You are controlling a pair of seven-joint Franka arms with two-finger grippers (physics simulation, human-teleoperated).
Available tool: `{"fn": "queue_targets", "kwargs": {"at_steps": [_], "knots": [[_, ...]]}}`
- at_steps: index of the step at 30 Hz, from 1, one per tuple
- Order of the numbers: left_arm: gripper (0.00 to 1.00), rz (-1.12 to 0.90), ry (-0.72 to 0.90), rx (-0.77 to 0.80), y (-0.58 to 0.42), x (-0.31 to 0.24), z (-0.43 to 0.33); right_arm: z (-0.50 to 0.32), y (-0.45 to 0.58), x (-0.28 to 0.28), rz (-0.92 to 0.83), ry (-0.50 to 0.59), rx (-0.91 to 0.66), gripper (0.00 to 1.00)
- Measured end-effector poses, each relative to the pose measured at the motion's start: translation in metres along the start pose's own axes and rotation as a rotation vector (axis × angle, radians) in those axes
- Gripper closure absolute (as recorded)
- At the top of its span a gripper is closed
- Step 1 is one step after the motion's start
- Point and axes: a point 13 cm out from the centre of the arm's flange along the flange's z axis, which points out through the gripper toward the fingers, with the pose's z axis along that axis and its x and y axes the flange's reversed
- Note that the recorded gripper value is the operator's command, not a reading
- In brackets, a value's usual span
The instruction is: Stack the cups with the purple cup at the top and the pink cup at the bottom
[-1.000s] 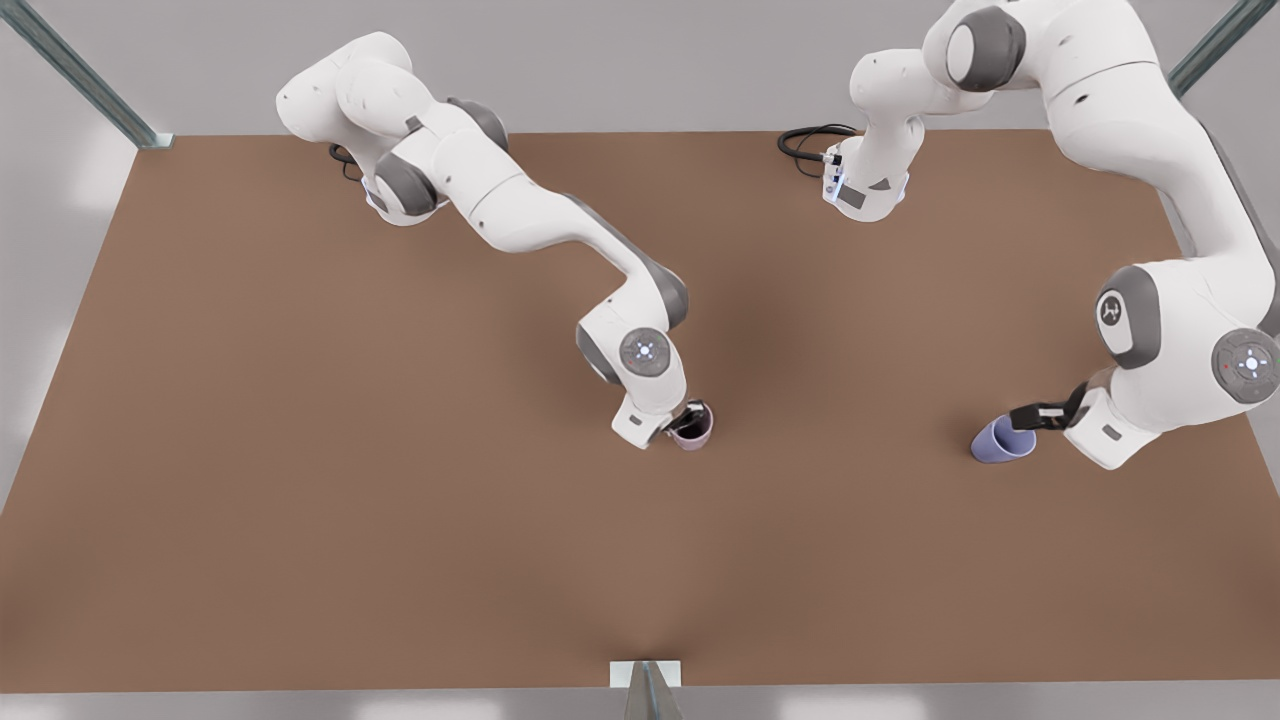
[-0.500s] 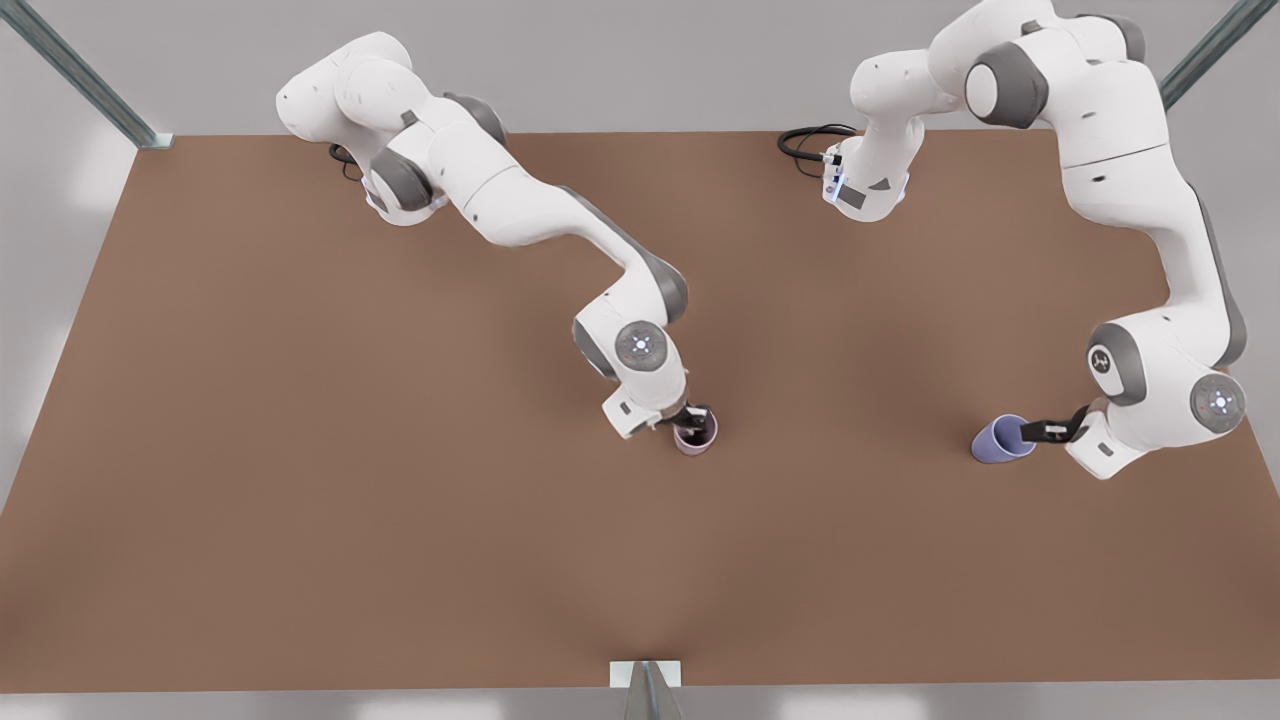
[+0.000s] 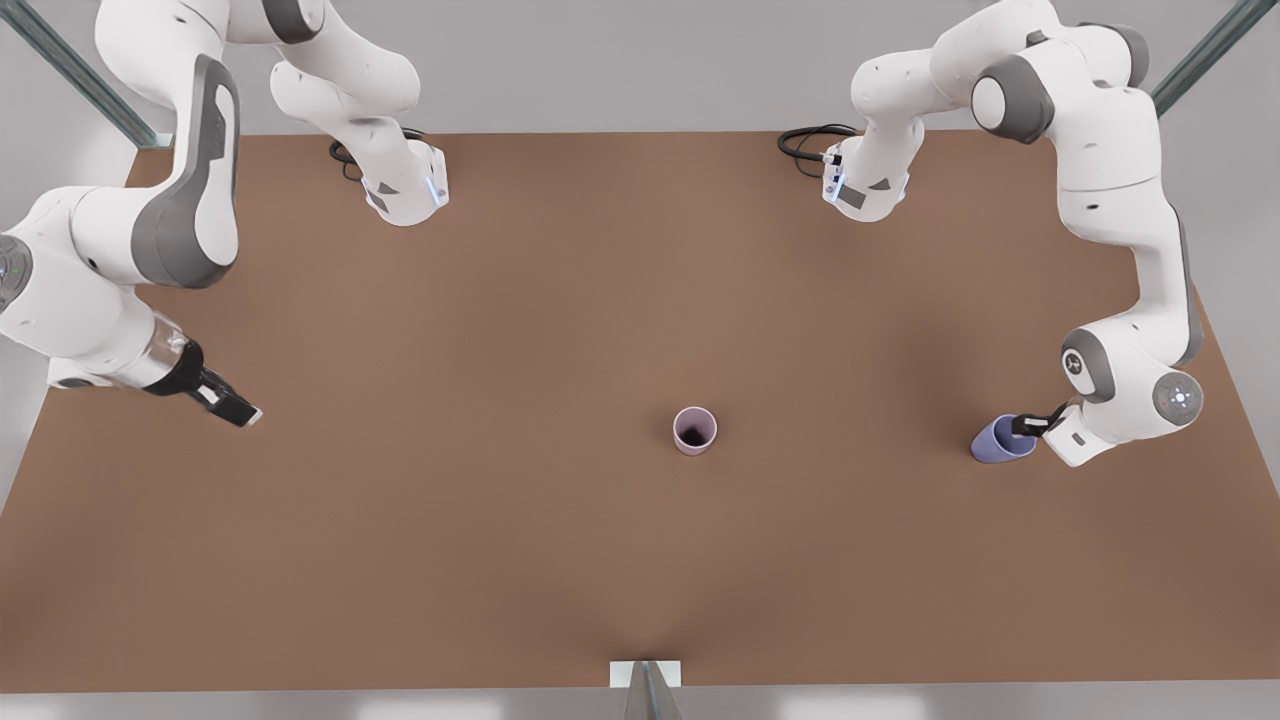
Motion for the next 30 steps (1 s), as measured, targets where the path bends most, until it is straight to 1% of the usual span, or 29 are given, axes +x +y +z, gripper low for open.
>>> {"fn": "queue_targets", "kwargs": {"at_steps": [1, 3, 4, 6, 11, 15, 18, 22, 26, 28, 30], "knots": [[0.43, 0.006, 0.000, 0.000, 0.000, 0.000, 0.002, 0.000, 0.002, 0.002, -0.040, 0.004, 0.009, 0.00], [0.43, 0.019, 0.001, -0.001, 0.000, -0.001, 0.006, -0.009, 0.014, 0.004, -0.123, -0.008, 0.011, 0.00], [0.45, 0.025, 0.001, -0.001, -0.001, -0.001, 0.008, -0.015, 0.021, -0.001, -0.156, -0.020, 0.009, 0.00], [0.45, 0.037, -0.001, -0.001, -0.002, -0.003, 0.009, -0.025, -0.002, -0.026, -0.156, -0.035, 0.000, 0.00], [0.57, 0.065, -0.007, -0.002, -0.007, -0.007, 0.008, -0.003, -0.011, -0.057, -0.231, -0.019, 0.020, 0.00], [0.58, 0.081, -0.011, -0.002, -0.012, -0.010, 0.006, 0.001, -0.012, -0.062, -0.307, -0.016, 0.029, 0.00], [0.63, 0.092, -0.013, -0.001, -0.020, -0.013, 0.003, 0.000, -0.012, -0.062, -0.356, -0.016, 0.033, 0.00], [0.79, 0.096, -0.014, 0.003, -0.028, -0.016, 0.002, 0.000, -0.013, -0.063, -0.409, -0.016, 0.035, 0.00], [0.79, 0.091, -0.021, 0.003, -0.032, -0.021, -0.005, 0.000, -0.013, -0.062, -0.451, -0.015, 0.035, 0.00], [0.79, 0.116, -0.057, 0.013, -0.056, -0.041, -0.038, -0.001, -0.013, -0.062, -0.469, -0.016, 0.035, 0.00], [0.79, 0.168, -0.093, 0.041, -0.110, -0.061, -0.080, -0.002, -0.013, -0.063, -0.484, -0.018, 0.035, 0.00]]}}
